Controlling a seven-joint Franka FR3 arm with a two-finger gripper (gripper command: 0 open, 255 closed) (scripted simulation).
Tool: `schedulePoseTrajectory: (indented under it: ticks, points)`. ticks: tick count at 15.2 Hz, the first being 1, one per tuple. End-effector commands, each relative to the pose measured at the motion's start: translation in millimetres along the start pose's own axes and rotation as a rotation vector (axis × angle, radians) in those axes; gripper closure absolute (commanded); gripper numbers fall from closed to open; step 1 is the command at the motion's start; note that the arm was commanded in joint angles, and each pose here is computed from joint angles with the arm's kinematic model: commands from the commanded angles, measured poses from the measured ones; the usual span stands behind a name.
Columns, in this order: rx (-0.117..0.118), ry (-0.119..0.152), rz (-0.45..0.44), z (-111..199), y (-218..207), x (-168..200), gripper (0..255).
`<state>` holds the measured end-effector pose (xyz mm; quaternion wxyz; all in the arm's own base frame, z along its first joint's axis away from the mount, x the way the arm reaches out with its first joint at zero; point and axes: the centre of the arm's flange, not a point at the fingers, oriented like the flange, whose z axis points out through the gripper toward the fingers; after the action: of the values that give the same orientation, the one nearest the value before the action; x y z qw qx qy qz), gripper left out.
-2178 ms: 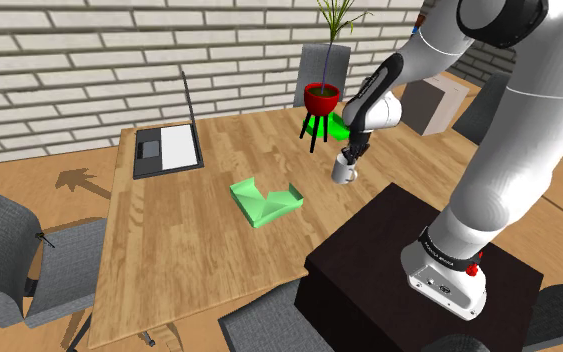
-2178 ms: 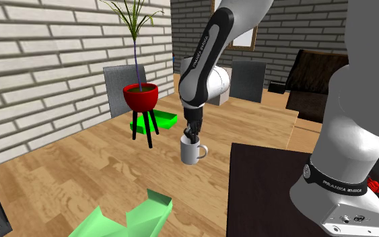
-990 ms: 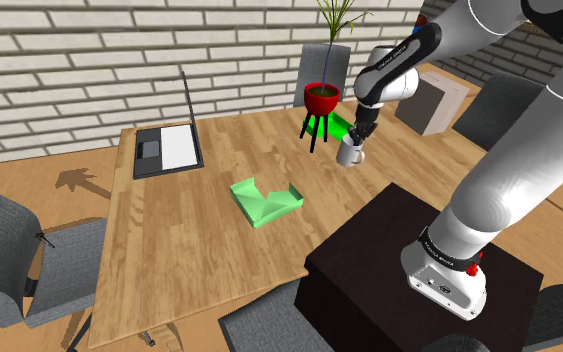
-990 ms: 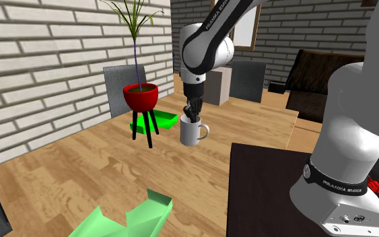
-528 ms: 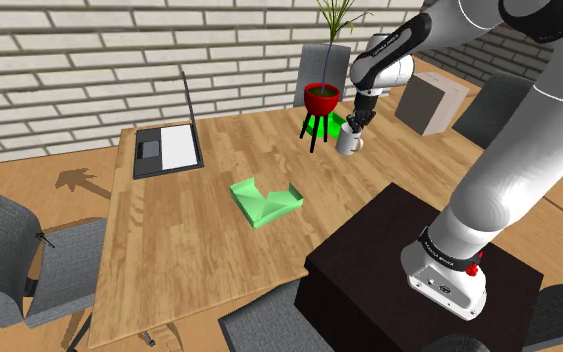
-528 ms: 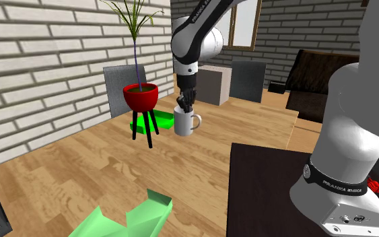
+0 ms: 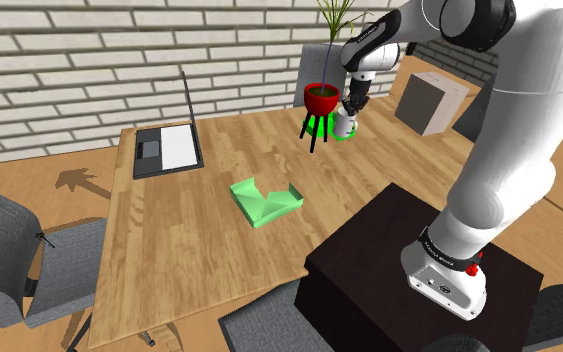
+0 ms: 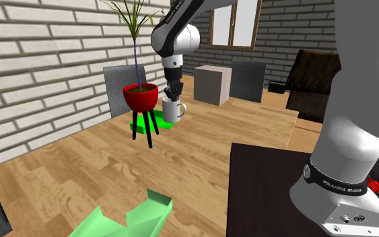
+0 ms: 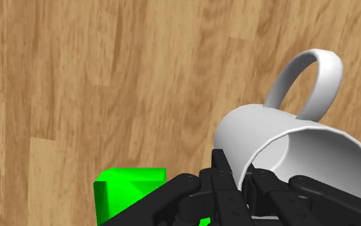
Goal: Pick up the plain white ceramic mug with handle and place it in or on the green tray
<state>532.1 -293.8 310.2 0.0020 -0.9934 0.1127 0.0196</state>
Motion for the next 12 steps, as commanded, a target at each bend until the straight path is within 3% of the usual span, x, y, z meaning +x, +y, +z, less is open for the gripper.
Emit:
schedulePoseTrajectory:
  ticks: [1, 12]
  points:
    - [0.001, 0.000, -0.001, -2, 13, 22, 255]
    - [0.001, 0.000, -0.001, -18, 86, 146, 255]
